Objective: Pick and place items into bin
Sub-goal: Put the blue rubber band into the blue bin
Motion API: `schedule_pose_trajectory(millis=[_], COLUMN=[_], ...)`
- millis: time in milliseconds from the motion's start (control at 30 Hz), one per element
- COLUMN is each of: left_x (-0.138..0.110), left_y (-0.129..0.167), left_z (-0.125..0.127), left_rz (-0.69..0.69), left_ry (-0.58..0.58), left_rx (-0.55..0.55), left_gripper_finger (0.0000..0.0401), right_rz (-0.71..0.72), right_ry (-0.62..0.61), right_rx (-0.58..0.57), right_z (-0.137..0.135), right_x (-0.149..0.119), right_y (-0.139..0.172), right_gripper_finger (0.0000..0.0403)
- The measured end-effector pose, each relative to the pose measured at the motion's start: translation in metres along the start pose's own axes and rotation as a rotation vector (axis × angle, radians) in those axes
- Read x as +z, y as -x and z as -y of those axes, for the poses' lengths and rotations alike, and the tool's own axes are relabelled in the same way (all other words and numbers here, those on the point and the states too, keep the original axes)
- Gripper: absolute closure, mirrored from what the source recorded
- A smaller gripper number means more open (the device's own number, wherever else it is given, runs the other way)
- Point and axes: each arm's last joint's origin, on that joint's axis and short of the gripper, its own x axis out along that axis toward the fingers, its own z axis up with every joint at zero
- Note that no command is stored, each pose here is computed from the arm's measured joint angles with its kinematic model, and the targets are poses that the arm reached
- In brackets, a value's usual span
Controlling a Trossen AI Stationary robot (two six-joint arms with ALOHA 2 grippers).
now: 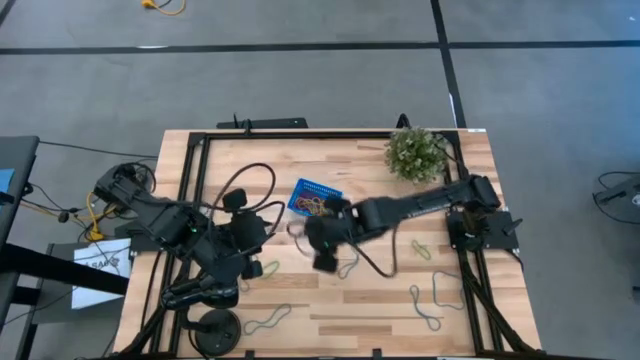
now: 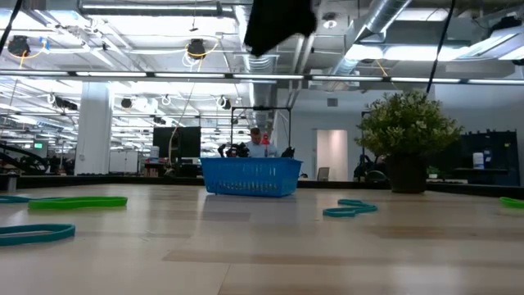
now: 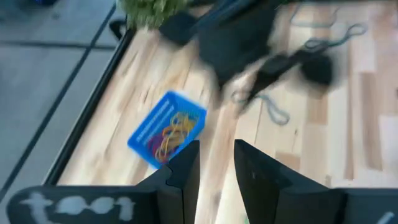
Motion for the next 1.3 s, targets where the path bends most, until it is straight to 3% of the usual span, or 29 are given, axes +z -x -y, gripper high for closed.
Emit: schedule_pose_trajectory(millis=[200, 500, 633, 733, 1067, 1133, 1300], left_x=[-0.019, -0.04, -0.042, -0.036, -0.006, -0.003, -0.014], left_y=[-0.018, -0.065, -0.076, -0.077, -0.079, -0.088, -0.133], left_z=[0.008, 0.054, 0.058, 0.047, -0.032, -0.043, -0.051], left_rz=[-0.247, -0.485, -0.515, -0.48, -0.489, -0.528, -0.532], left_ry=[0.006, -0.13, -0.186, -0.182, -0.002, 0.01, 0.035], left_rx=[0.065, 0.131, 0.144, 0.174, 0.171, 0.122, -0.145], left_gripper_finger=[0.0313, 0.0313, 0.0313, 0.0313, 0.0313, 0.0313, 0.0313], right_rz=[-0.031, 0.066, 0.089, 0.087, 0.12, 0.128, 0.142], right_ry=[0.053, 0.079, 0.059, 0.05, 0.013, -0.006, -0.027], right_rx=[0.077, -0.08, -0.112, -0.114, -0.114, -0.114, -0.122], right_z=[-0.06, -0.116, -0.13, -0.138, -0.15, -0.15, -0.15], right_x=[-0.018, -0.056, -0.073, -0.084, -0.097, -0.097, -0.097], right_y=[0.045, 0.099, 0.114, 0.12, 0.129, 0.129, 0.129], right_gripper_finger=[0.0282, 0.0278, 0.028, 0.028, 0.028, 0.028, 0.028])
